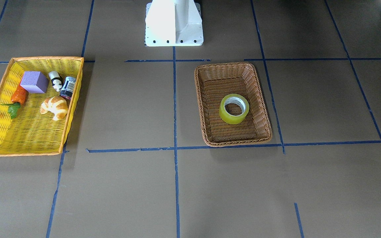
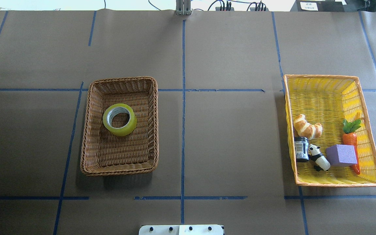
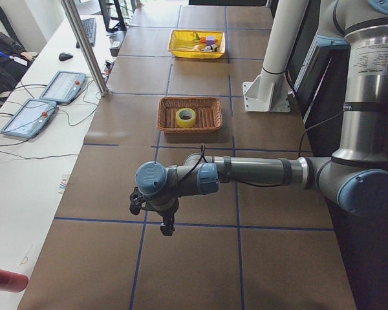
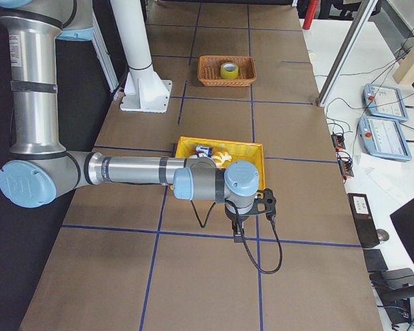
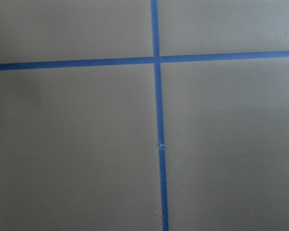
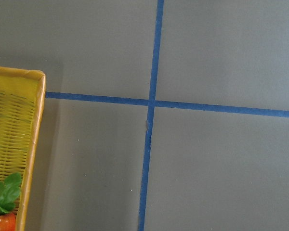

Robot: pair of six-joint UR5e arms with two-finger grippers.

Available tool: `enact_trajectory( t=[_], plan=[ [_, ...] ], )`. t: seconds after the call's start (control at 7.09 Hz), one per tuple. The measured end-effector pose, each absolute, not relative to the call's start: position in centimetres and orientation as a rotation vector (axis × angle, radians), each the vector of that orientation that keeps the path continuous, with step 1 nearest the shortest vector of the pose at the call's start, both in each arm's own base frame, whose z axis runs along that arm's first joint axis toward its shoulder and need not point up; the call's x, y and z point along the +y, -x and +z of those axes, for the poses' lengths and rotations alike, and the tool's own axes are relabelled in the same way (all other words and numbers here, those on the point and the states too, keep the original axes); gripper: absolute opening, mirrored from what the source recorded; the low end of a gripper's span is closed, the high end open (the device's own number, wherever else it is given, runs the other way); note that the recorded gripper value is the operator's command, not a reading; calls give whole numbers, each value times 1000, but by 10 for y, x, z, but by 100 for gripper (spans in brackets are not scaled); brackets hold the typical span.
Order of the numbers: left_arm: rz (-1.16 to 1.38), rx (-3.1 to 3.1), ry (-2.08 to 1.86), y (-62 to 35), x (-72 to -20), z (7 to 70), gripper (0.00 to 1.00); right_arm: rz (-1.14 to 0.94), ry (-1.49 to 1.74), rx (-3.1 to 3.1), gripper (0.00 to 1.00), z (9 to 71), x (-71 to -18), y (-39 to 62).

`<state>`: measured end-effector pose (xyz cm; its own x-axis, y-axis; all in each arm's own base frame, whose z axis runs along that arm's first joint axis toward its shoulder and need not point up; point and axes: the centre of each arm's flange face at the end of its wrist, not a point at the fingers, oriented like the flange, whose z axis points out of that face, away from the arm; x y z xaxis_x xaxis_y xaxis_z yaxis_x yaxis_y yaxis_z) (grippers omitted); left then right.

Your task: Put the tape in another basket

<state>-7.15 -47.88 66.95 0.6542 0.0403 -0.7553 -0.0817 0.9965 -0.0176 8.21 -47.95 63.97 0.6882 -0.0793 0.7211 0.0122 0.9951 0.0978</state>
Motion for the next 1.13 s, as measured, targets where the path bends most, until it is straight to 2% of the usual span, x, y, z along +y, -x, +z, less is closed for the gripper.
enact_trajectory(
  t=[1.13],
  plan=[
    [92, 850, -3, 73, -482, 678, 100, -52, -83, -822, 100, 643, -477, -82]
  ],
)
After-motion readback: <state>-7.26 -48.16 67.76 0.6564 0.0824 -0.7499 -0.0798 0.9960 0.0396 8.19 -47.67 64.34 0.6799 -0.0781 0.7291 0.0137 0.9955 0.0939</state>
